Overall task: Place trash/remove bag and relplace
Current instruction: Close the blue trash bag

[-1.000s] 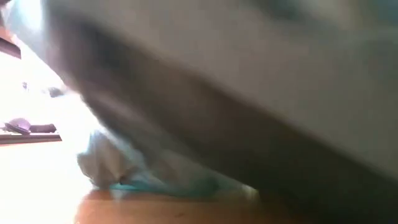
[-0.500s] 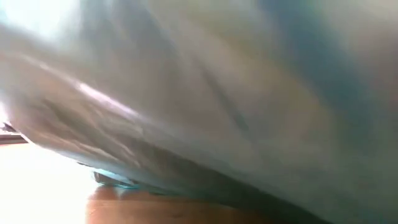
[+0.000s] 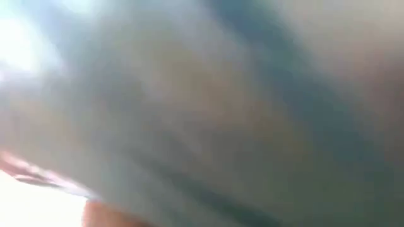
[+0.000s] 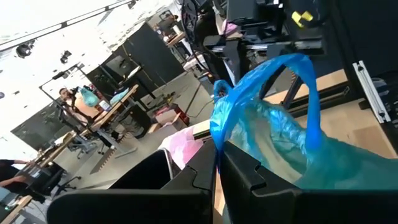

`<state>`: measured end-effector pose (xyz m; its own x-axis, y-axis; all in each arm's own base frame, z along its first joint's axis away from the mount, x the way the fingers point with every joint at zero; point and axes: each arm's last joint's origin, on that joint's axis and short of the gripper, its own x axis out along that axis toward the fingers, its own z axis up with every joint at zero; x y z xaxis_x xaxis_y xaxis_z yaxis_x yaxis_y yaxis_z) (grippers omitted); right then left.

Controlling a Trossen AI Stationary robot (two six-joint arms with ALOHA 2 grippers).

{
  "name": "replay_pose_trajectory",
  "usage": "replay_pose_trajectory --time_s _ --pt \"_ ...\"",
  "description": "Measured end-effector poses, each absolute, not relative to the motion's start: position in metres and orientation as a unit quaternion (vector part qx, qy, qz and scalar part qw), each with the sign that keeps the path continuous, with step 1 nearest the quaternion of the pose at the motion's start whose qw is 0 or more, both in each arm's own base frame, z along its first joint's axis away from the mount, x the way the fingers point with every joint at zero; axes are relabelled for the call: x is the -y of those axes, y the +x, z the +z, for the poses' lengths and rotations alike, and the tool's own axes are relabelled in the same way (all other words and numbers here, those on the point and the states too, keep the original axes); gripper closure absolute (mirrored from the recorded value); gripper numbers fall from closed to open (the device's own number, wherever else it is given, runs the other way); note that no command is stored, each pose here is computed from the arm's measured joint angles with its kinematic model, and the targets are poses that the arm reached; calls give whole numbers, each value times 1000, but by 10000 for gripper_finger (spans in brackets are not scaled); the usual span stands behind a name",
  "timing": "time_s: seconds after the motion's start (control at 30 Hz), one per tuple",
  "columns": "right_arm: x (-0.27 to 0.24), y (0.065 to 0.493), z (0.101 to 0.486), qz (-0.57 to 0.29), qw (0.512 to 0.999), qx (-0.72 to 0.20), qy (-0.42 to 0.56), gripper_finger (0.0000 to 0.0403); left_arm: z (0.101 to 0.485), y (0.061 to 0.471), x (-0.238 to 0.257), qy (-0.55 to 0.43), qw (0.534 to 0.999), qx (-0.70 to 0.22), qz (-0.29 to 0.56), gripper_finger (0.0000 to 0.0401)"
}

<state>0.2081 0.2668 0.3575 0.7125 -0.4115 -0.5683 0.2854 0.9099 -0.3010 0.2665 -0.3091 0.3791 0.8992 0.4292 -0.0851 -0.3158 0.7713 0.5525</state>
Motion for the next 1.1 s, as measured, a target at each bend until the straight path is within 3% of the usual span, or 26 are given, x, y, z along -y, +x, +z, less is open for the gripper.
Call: replay_pose_trajectory --time_s 0.43,0.67,1.1 --pt "-263 219 364 -197 925 -270 -183 257 377 266 309 274 937 -108 188 401" --pt "-254 221 361 -192 909 -330 -165 257 377 266 309 271 938 -108 188 401" --pt "-242 235 361 -196 893 -349 -205 256 373 268 307 259 943 -115 172 401"
